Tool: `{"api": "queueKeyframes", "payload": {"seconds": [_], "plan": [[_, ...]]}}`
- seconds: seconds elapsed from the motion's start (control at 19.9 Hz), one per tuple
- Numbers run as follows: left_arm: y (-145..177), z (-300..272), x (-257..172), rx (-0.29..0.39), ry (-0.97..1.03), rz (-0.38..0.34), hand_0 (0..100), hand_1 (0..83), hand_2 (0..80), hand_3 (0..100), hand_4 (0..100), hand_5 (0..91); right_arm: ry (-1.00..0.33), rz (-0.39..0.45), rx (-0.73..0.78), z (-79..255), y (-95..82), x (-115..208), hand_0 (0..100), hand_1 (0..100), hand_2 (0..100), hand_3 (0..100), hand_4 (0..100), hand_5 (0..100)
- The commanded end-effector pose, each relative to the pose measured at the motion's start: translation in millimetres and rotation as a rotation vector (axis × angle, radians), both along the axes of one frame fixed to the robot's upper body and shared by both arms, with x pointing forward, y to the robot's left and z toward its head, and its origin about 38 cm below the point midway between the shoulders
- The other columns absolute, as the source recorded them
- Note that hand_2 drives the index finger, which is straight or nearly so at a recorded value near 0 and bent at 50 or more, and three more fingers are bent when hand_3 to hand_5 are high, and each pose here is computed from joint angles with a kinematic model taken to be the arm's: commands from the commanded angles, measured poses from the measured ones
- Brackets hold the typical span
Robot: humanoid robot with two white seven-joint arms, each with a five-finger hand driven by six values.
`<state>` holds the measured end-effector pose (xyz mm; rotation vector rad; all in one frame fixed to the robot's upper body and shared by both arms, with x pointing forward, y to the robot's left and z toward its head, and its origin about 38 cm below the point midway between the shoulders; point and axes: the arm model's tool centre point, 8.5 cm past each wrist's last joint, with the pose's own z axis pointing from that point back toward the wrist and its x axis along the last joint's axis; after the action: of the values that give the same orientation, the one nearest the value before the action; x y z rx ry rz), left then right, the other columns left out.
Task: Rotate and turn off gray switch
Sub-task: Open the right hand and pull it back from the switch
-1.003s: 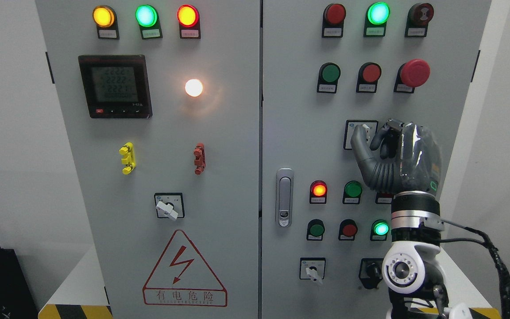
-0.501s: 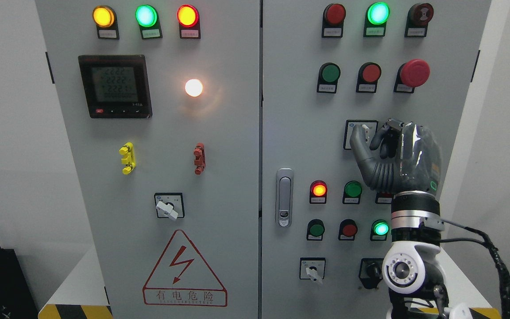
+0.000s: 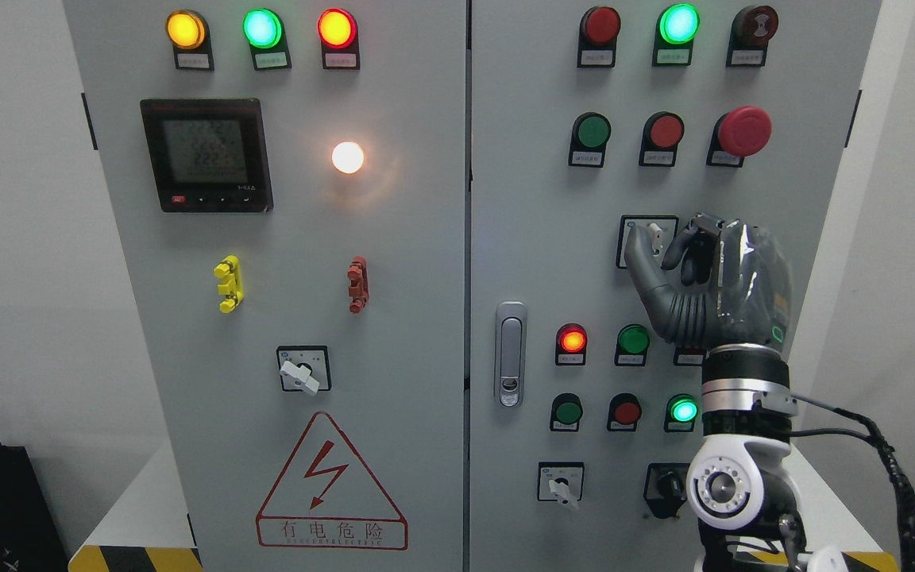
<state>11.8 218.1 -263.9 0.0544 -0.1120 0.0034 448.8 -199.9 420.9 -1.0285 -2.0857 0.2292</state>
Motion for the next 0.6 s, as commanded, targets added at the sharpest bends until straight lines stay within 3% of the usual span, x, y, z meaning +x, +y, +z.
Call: {"api": "queueKeyframes", "payload": {"seconds": [0.0, 0.4, 0.55], "plan": [[0, 0, 14, 0.0, -0.034, 0.027, 12, 38.9, 0.0, 0, 0, 0.0, -0.019, -0.012, -0.001, 1, -5.0, -4, 33, 36, 78, 100, 99, 100], [0, 0, 14, 0.0, -0.034, 0.027, 12, 38.9, 0.0, 0, 0, 0.0, -0.104, -0.024, -0.051, 0, -16.0, -21, 32, 36, 78, 100, 99, 100], [0, 0, 14, 0.0, -0.034, 0.027, 12, 38.9, 0.0, 0, 0, 0.0, -0.183, -0.036, -0.079, 3, -22.2, -31, 32, 33, 72, 100, 98, 100]]}}
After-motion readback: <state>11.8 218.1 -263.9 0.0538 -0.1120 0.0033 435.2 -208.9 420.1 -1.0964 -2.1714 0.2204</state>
